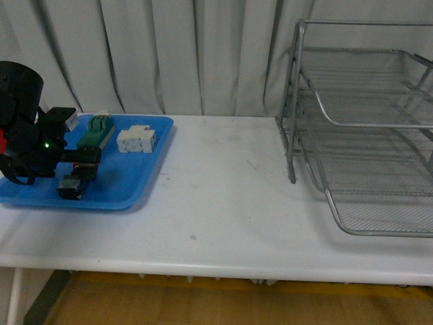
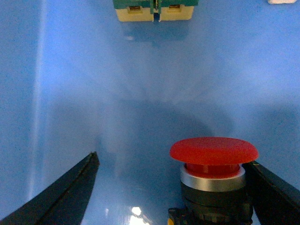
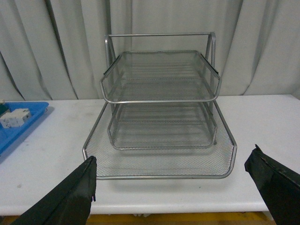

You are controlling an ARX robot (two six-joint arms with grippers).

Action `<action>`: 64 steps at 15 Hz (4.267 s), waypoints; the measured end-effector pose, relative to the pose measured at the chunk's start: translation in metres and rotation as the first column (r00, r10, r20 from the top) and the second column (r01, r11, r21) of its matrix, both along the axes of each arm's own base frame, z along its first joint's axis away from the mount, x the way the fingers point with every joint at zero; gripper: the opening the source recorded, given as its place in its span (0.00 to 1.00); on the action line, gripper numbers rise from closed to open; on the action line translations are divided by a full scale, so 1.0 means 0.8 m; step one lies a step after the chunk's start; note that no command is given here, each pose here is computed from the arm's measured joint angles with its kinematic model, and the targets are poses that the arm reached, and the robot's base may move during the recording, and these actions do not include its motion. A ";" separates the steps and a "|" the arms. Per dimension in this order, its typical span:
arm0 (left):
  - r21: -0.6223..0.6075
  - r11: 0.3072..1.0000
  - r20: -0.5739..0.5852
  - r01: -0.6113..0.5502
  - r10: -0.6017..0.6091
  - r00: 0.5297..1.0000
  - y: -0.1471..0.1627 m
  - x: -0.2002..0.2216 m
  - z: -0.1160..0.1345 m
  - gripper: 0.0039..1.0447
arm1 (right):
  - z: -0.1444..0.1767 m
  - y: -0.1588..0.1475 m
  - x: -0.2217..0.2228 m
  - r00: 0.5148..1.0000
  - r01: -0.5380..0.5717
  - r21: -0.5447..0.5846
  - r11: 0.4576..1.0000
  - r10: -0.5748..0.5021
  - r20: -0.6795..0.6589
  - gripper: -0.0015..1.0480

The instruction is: Place button on rack with both arms

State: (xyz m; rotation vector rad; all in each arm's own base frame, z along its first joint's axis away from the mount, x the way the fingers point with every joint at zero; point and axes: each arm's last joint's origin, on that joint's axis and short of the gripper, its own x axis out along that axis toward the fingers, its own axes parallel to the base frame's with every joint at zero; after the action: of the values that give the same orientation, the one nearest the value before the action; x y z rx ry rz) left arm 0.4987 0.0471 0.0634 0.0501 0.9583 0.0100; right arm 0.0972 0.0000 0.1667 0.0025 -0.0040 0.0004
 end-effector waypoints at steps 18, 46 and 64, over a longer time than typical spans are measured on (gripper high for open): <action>-0.028 1.000 0.417 0.007 0.006 0.909 0.002 -0.291 0.223 0.33 | 0.000 0.000 0.000 1.000 0.000 0.000 1.000 0.000 0.000 0.94; -0.012 0.791 0.315 0.611 -0.577 0.754 -0.176 -0.176 0.170 0.33 | 0.000 0.000 0.000 1.000 0.003 0.000 1.000 -0.003 0.000 0.94; -0.011 0.999 0.801 0.037 -0.013 0.598 -0.098 -0.295 0.171 0.42 | 0.000 0.000 0.000 1.000 0.000 0.000 1.000 0.000 0.000 0.94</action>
State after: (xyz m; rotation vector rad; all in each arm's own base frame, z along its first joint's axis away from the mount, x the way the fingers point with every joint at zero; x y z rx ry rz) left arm 0.2630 -0.0317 0.2004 0.0288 0.0289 -0.0065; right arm 0.0972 0.0000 0.1667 0.0025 -0.0036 0.0000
